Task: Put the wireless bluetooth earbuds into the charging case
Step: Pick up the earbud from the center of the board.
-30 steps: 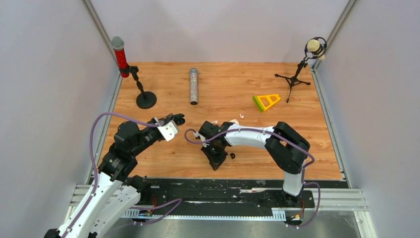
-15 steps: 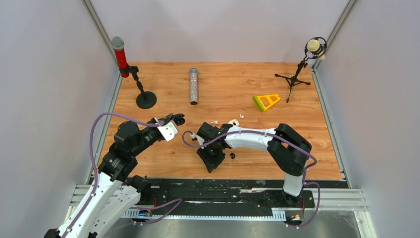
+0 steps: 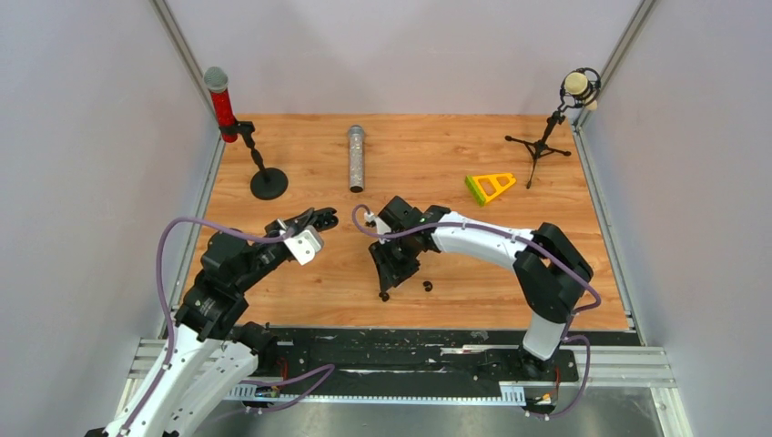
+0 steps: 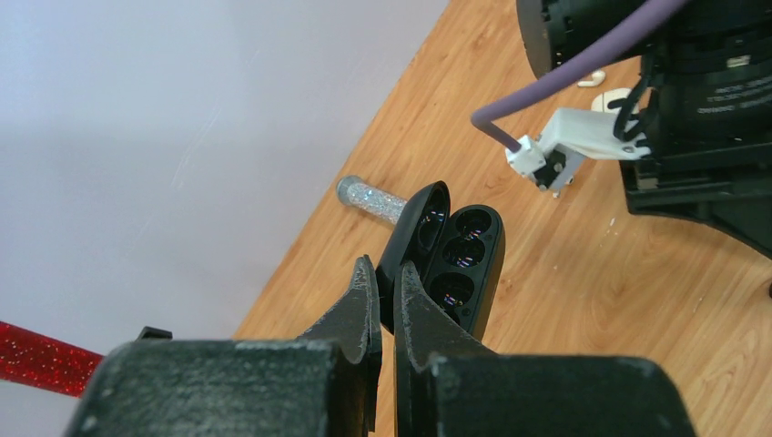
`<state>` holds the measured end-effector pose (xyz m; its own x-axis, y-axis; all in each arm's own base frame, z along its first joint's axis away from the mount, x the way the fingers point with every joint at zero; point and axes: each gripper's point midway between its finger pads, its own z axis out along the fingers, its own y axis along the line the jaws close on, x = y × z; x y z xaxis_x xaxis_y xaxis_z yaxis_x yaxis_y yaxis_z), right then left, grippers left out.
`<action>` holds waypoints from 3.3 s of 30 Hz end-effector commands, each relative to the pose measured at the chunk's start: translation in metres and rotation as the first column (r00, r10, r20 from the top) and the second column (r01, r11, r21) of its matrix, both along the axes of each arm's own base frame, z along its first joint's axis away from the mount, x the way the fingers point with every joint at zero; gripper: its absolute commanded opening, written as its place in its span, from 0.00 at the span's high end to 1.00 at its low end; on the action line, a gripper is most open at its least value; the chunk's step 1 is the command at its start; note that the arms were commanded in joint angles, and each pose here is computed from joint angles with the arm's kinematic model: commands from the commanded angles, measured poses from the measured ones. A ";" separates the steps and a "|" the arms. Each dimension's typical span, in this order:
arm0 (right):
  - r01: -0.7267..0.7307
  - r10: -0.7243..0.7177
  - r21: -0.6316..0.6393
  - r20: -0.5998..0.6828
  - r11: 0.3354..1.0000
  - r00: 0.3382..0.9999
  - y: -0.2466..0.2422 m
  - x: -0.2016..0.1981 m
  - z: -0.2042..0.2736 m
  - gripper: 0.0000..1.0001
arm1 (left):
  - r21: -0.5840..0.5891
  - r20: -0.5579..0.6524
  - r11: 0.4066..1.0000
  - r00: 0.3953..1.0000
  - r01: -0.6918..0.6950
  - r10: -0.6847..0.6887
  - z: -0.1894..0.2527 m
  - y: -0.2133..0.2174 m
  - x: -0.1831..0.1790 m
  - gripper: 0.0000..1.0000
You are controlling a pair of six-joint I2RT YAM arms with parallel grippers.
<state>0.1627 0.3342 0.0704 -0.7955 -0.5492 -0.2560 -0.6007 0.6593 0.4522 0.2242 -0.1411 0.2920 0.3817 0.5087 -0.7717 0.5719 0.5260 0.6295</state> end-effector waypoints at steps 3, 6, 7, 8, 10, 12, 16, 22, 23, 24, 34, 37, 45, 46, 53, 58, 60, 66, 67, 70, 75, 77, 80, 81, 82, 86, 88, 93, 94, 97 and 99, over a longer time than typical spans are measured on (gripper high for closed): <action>0.156 -0.157 -0.027 -0.035 0.987 0.987 0.005 0.025 -0.013 0.65 | -0.034 0.060 0.999 0.998 0.019 -0.017 0.019 -0.002 -0.004 1.00; 0.156 -0.159 -0.064 -0.038 0.986 0.987 0.003 0.023 -0.025 0.66 | -0.034 0.058 0.999 0.998 0.021 -0.019 0.018 -0.003 -0.003 1.00; 0.154 -0.157 -0.074 -0.039 0.985 0.987 0.003 0.023 -0.029 0.66 | -0.035 0.060 0.999 0.998 0.022 -0.020 0.019 -0.003 -0.003 1.00; 0.151 -0.154 -0.086 -0.040 0.985 0.987 0.002 0.021 -0.033 0.67 | -0.034 0.059 0.999 0.998 0.023 -0.021 0.019 -0.003 -0.003 1.00; 0.144 -0.150 -0.113 -0.045 0.983 0.988 0.000 0.018 -0.042 0.67 | -0.035 0.062 0.999 0.998 0.023 -0.021 0.019 -0.003 -0.003 1.00; 0.133 -0.140 -0.134 -0.043 0.982 0.989 0.000 0.016 -0.050 0.68 | -0.035 0.060 0.999 0.998 0.022 -0.020 0.019 -0.003 -0.003 1.00; 0.113 -0.118 -0.147 -0.022 0.983 0.993 0.006 0.016 -0.055 0.68 | -0.037 0.058 0.999 0.998 0.022 -0.020 0.019 -0.003 -0.003 1.00; 0.083 -0.081 -0.203 0.017 0.976 0.997 0.007 0.007 -0.063 0.69 | -0.033 0.063 0.999 0.998 0.019 -0.017 0.019 -0.003 -0.003 1.00; 0.078 -0.077 -0.209 0.016 0.975 0.997 0.008 0.005 -0.065 0.71 | -0.034 0.063 0.999 0.998 0.021 -0.018 0.019 -0.003 -0.003 1.00; 0.074 -0.073 -0.212 0.013 0.974 0.997 0.008 0.003 -0.066 0.73 | -0.036 0.062 0.999 0.998 0.021 -0.018 0.019 -0.003 -0.003 1.00; 0.056 -0.051 -0.196 0.033 0.979 0.998 0.007 0.000 -0.053 0.94 | -0.032 0.068 0.999 0.997 0.022 -0.020 0.021 -0.003 -0.003 1.00; 0.037 -0.030 -0.175 0.040 0.984 0.999 0.010 0.002 -0.046 0.86 | -0.035 0.069 0.999 0.997 0.024 -0.022 0.022 -0.003 -0.003 1.00; 0.022 -0.016 -0.169 0.037 0.985 0.999 0.008 -0.001 -0.040 0.80 | -0.032 0.068 0.999 0.997 0.023 -0.021 0.022 -0.003 -0.003 1.00; 0.022 -0.016 -0.163 0.041 0.986 0.999 0.009 0.000 -0.037 0.80 | -0.032 0.067 0.999 0.997 0.023 -0.021 0.022 -0.003 -0.003 1.00; 0.022 -0.015 -0.143 0.046 0.990 0.999 0.009 0.000 -0.028 0.76 | -0.034 0.066 0.999 0.997 0.029 -0.027 0.023 -0.004 -0.004 1.00; 0.021 -0.017 -0.147 0.029 0.989 0.999 0.007 0.000 -0.032 0.74 | -0.032 0.065 0.999 0.997 0.031 -0.028 0.023 -0.004 -0.004 1.00; 0.019 -0.016 -0.149 0.025 0.989 1.000 0.006 -0.001 -0.033 0.73 | -0.032 0.064 0.999 0.998 0.029 -0.027 0.024 -0.004 -0.004 1.00; 0.030 -0.026 -0.145 0.029 0.989 0.999 0.003 0.000 -0.030 0.78 | -0.030 0.061 0.999 0.998 0.029 -0.027 0.024 -0.003 -0.005 1.00; 0.033 -0.028 -0.141 0.032 0.989 0.999 0.003 0.001 -0.028 0.78 | -0.028 0.061 0.999 0.998 0.028 -0.026 0.023 -0.003 -0.005 1.00; 0.035 -0.031 -0.135 0.036 0.990 0.999 0.003 0.000 -0.024 0.78 | -0.029 0.063 0.999 0.998 0.030 -0.028 0.024 -0.003 -0.005 1.00; 0.037 -0.032 -0.138 0.036 0.990 0.999 0.001 -0.001 -0.021 0.76 | -0.031 0.061 0.999 0.998 0.035 -0.033 0.025 -0.005 -0.005 1.00; 0.035 -0.031 -0.137 0.034 0.990 0.999 0.001 -0.001 -0.021 0.72 | -0.031 0.060 0.999 0.998 0.037 -0.035 0.024 -0.005 -0.005 1.00; 0.031 -0.027 -0.148 0.026 0.989 0.999 0.000 -0.002 -0.027 0.71 | -0.031 0.059 0.999 0.998 0.038 -0.036 0.024 -0.005 -0.004 1.00; 0.028 -0.025 -0.153 0.018 0.988 1.000 -0.001 -0.003 -0.030 0.71 | -0.031 0.059 0.999 0.998 0.037 -0.035 0.024 -0.005 -0.004 1.00; 0.025 -0.023 -0.159 0.012 0.987 1.000 -0.002 -0.004 -0.033 0.71 | -0.030 0.059 0.999 0.998 0.037 -0.035 0.023 -0.005 -0.004 1.00; 0.026 -0.025 -0.160 0.007 0.987 1.000 -0.002 -0.004 -0.035 0.79 | -0.027 0.062 0.999 0.998 0.034 -0.032 0.024 -0.004 -0.004 1.00; 0.035 -0.032 -0.155 0.023 0.987 0.999 -0.002 -0.001 -0.031 0.82 | -0.024 0.062 0.999 0.998 0.033 -0.031 0.023 -0.004 -0.005 1.00; 0.046 -0.041 -0.142 0.039 0.989 0.998 -0.001 0.003 -0.025 0.94 | -0.025 0.058 0.999 0.998 0.037 -0.036 0.022 -0.005 -0.005 1.00; 0.046 -0.041 -0.141 0.040 0.989 0.998 -0.001 0.003 -0.024 0.98 | -0.026 0.059 0.999 0.998 0.037 -0.035 0.022 -0.005 -0.004 1.00; 0.041 -0.035 -0.138 0.040 0.990 0.999 -0.002 0.003 -0.023 1.00 | -0.026 0.059 0.999 0.998 0.039 -0.037 0.022 -0.006 -0.004 1.00; 0.029 -0.023 -0.126 0.047 0.992 0.999 -0.002 0.003 -0.020 1.00 | -0.028 0.057 0.999 0.998 0.042 -0.040 0.023 -0.006 -0.004 1.00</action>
